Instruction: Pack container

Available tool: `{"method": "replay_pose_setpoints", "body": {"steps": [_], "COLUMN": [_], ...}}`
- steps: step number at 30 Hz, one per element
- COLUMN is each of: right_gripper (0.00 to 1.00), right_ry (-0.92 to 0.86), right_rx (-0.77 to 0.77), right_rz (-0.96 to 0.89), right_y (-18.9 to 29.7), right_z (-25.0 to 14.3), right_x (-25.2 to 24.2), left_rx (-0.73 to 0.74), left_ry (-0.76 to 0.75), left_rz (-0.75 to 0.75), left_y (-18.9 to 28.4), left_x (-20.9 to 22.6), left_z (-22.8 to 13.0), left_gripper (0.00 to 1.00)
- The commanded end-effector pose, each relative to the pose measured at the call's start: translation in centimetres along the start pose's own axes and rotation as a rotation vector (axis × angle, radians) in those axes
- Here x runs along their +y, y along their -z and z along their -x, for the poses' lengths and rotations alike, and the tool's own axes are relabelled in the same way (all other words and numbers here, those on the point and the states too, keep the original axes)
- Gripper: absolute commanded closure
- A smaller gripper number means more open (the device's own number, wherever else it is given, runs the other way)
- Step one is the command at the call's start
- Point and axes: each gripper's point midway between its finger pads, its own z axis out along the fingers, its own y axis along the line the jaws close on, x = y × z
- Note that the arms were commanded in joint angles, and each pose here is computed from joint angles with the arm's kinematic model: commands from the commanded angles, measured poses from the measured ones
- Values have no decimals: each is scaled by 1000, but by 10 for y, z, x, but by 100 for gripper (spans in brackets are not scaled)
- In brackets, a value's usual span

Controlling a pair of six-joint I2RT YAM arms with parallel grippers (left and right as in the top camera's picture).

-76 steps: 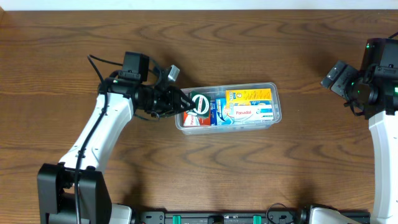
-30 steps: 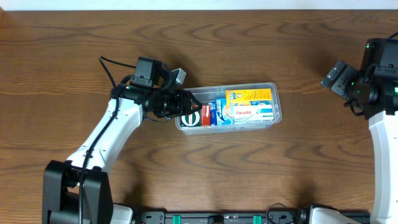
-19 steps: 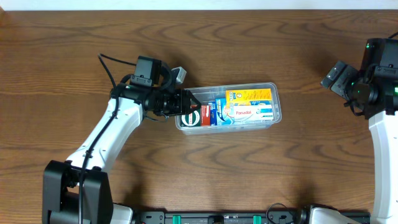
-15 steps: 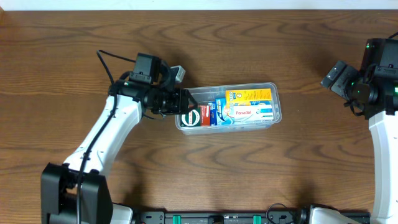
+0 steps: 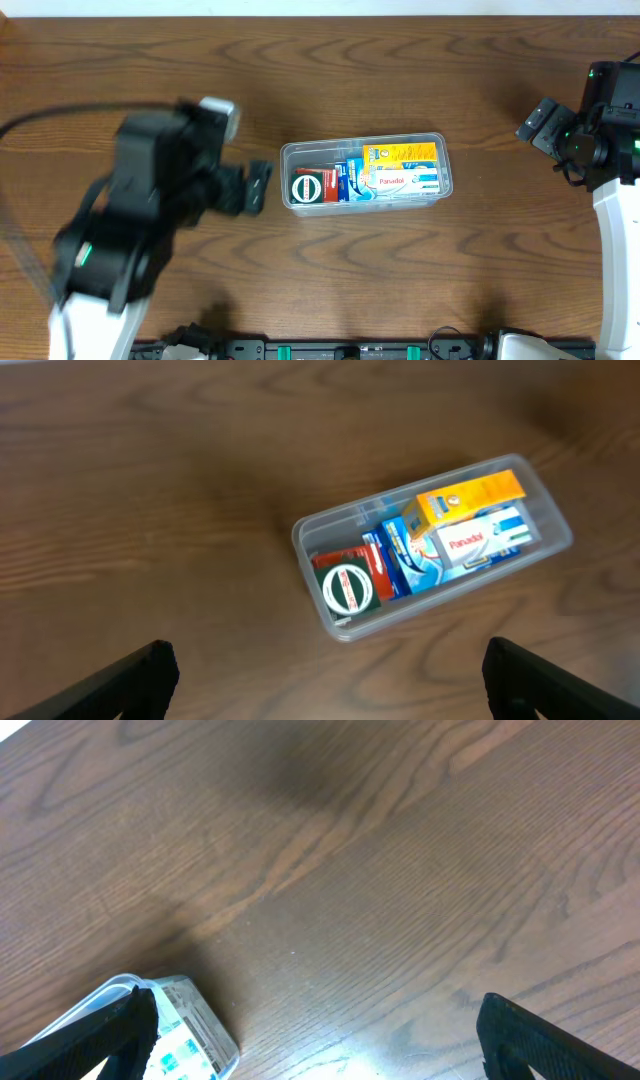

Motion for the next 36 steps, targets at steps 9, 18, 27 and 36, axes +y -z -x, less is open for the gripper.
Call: {"method": "replay_pose_setpoints", "body": {"steps": [9,18,27,36], "right_gripper": [1,1,1,1], "right_ry": [-17,-17,-17,-18], "right_rx": [-5,-5,-5,-5], "right_rz": [-7,-7,-7,-7], "right_y": [1,1,1,1], "right_z": [2,2,2,2], "right_x": [-2,-2,-2,-2], "left_rx": [-128,3,-296,-646], "left_ry": [-41,-14,-12,-89], "left_rz": [40,23,-8,-19], "left_y": [80,73,31,-2], "left_x": [-4,-4,7,21], "left_z": [-36,-83,-68,-70], "left_gripper": [2,2,2,2]}}
